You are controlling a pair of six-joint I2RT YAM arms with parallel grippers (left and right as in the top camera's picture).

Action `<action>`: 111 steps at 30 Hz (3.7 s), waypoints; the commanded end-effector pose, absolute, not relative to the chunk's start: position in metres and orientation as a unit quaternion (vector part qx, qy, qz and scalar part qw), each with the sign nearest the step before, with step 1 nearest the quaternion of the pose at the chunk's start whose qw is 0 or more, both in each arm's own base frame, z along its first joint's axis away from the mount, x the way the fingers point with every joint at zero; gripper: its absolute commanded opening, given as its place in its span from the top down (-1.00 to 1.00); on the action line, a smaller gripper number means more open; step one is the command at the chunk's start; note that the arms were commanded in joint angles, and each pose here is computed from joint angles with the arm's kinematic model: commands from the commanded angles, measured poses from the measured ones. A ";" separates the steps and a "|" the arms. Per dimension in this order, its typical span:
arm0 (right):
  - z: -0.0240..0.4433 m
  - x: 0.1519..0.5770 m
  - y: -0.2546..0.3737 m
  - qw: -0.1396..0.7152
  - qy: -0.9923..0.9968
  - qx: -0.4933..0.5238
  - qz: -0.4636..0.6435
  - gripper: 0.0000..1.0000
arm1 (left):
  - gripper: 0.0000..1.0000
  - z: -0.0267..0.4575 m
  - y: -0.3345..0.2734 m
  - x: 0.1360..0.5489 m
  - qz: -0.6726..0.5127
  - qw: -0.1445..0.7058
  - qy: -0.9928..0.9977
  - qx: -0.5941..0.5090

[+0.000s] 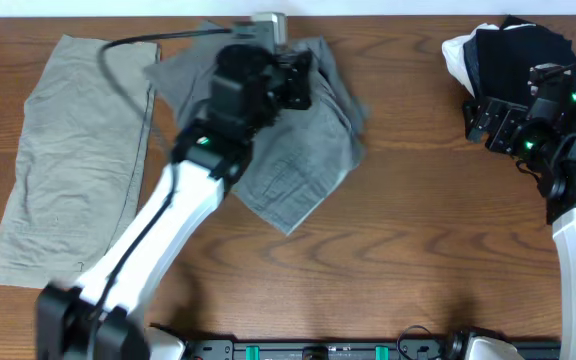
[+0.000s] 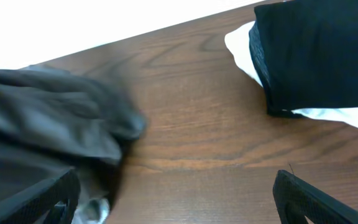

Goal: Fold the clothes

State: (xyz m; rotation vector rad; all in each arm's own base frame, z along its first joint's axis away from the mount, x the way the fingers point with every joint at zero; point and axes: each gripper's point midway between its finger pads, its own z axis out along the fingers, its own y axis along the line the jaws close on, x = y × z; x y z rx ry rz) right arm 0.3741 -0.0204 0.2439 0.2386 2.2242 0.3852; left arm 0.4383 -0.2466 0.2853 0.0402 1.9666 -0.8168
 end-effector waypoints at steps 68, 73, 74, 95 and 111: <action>0.069 0.432 0.200 0.395 0.917 -0.023 -0.039 -0.33 | -0.96 0.131 -0.078 0.338 -0.088 0.194 0.959 -0.187; 0.056 0.438 0.182 0.383 0.922 0.007 -0.046 0.29 | -0.96 0.120 -0.077 0.332 -0.083 0.183 0.962 -0.187; 0.056 0.439 0.179 0.383 0.923 0.012 -0.047 0.51 | -0.96 0.117 -0.076 0.330 -0.082 0.180 0.962 -0.187; 0.115 0.440 0.048 0.305 0.940 0.146 0.053 0.97 | -0.96 0.096 -0.155 0.274 -0.148 0.090 0.985 0.011; 0.115 0.441 0.042 0.306 0.938 0.154 0.051 0.94 | -0.97 0.075 -0.207 0.247 -0.160 0.047 0.986 0.023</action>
